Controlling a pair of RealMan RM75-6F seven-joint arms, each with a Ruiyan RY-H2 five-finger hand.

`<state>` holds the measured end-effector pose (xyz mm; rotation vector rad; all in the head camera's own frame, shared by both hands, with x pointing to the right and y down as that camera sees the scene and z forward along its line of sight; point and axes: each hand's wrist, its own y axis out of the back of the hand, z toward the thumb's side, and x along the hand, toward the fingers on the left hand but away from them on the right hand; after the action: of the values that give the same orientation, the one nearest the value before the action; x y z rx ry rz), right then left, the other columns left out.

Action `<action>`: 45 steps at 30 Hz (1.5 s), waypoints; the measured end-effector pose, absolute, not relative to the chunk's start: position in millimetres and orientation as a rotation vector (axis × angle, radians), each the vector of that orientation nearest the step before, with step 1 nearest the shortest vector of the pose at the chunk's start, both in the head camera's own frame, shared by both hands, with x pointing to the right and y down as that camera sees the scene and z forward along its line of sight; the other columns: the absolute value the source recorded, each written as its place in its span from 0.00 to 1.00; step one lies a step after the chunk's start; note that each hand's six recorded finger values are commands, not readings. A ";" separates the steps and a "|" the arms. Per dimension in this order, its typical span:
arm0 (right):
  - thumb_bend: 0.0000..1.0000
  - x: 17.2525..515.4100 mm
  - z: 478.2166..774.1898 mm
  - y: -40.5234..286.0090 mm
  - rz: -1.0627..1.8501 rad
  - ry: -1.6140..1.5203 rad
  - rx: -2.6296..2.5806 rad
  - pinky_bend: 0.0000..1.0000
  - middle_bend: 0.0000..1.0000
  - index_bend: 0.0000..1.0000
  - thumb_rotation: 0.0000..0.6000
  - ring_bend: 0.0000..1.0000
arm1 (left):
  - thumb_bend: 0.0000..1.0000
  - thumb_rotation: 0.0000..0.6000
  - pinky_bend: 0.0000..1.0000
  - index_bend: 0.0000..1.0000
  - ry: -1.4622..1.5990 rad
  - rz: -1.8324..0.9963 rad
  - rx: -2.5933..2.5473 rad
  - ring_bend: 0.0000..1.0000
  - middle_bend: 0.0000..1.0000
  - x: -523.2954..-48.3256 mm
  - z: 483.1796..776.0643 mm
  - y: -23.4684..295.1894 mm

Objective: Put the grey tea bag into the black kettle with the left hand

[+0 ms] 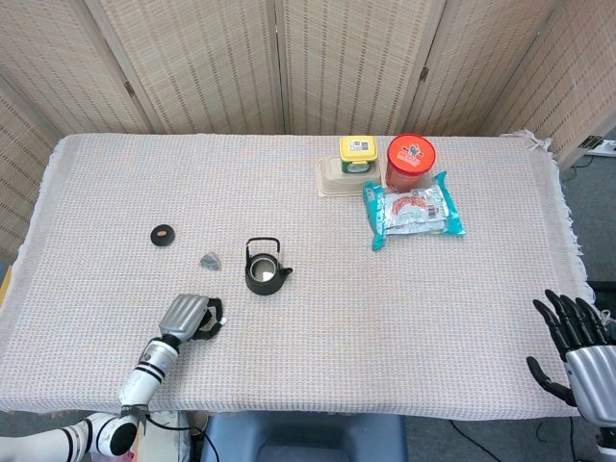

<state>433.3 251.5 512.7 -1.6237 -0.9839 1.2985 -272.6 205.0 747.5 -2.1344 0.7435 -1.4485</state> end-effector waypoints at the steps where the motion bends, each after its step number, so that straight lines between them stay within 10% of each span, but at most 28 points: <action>1: 0.27 433.0 512.8 251.6 1.298 -0.983 -1.625 0.00 0.00 0.00 1.00 0.00 | 0.50 1.00 1.00 0.61 0.744 -1.449 -2.132 0.98 1.00 -272.9 747.6 204.8; 21: 0.27 430.6 513.1 250.6 1.290 -0.979 -1.628 0.00 0.00 0.00 1.00 0.00 | 0.53 1.00 1.00 0.61 0.810 -1.394 -2.081 0.98 1.00 -278.8 726.4 190.3; 45: 0.27 443.0 497.6 254.5 1.257 -1.044 -1.630 0.00 0.00 0.00 1.00 0.00 | 0.53 1.00 1.00 0.61 0.908 -1.131 -1.885 0.98 1.00 -223.7 606.8 108.5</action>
<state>443.0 254.5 497.6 -1.6302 -1.0443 1.2568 -223.7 108.5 606.8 -1.8848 0.9083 -1.1309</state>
